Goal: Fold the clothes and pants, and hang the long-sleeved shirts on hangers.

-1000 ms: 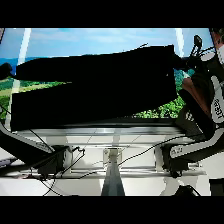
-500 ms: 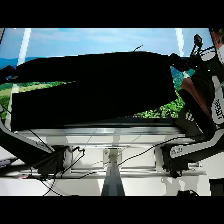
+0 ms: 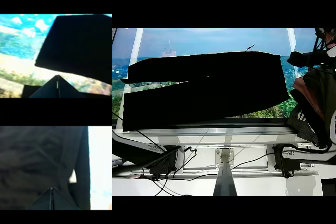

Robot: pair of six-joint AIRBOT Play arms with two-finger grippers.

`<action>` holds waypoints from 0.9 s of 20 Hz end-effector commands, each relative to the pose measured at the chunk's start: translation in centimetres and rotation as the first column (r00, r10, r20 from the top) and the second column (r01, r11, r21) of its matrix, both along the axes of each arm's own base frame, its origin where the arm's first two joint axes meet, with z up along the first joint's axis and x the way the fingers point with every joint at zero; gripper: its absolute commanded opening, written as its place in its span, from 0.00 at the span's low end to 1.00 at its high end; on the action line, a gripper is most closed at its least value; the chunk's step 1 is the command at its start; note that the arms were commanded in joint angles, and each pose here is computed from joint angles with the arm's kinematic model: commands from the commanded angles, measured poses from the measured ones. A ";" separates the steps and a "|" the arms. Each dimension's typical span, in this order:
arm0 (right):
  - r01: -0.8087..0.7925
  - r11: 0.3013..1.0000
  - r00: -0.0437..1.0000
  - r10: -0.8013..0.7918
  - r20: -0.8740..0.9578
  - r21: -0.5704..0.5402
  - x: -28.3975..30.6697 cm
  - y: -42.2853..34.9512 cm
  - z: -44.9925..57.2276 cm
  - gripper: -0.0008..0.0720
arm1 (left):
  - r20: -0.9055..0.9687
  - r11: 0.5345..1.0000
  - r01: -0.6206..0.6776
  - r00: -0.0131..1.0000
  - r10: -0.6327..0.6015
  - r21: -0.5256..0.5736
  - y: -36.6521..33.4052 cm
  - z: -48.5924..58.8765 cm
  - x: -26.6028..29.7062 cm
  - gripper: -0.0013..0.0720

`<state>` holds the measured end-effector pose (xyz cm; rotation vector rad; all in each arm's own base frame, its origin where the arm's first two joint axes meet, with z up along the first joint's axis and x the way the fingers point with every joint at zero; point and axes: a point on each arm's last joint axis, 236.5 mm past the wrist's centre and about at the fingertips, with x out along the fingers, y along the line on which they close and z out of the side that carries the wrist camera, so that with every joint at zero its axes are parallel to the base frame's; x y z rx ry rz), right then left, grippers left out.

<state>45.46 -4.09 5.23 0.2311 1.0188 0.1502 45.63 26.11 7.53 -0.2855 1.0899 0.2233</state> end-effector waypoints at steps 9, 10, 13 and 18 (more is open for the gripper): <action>0.190 0.981 0.929 -0.170 -0.329 0.031 -20.6 -0.7 -6.1 0.04 | -0.019 0.992 0.034 0.999 -0.037 -0.122 -6.0 6.2 -4.5 0.03; 0.276 0.960 0.923 -0.249 -0.292 0.054 -20.9 -0.5 -7.1 0.04 | -0.020 0.991 0.036 0.999 -0.038 -0.126 -6.1 6.2 -4.5 0.03; 0.594 0.793 0.795 -0.552 -0.252 0.137 -21.2 -0.8 -9.8 0.69 | -0.040 0.990 0.035 0.998 -0.041 -0.139 -6.3 5.3 -4.7 0.03; 0.768 0.557 0.640 -0.691 -0.335 0.317 -19.7 0.4 -13.4 0.86 | -0.101 0.991 0.006 0.995 -0.019 -0.136 -5.5 3.5 -5.8 0.03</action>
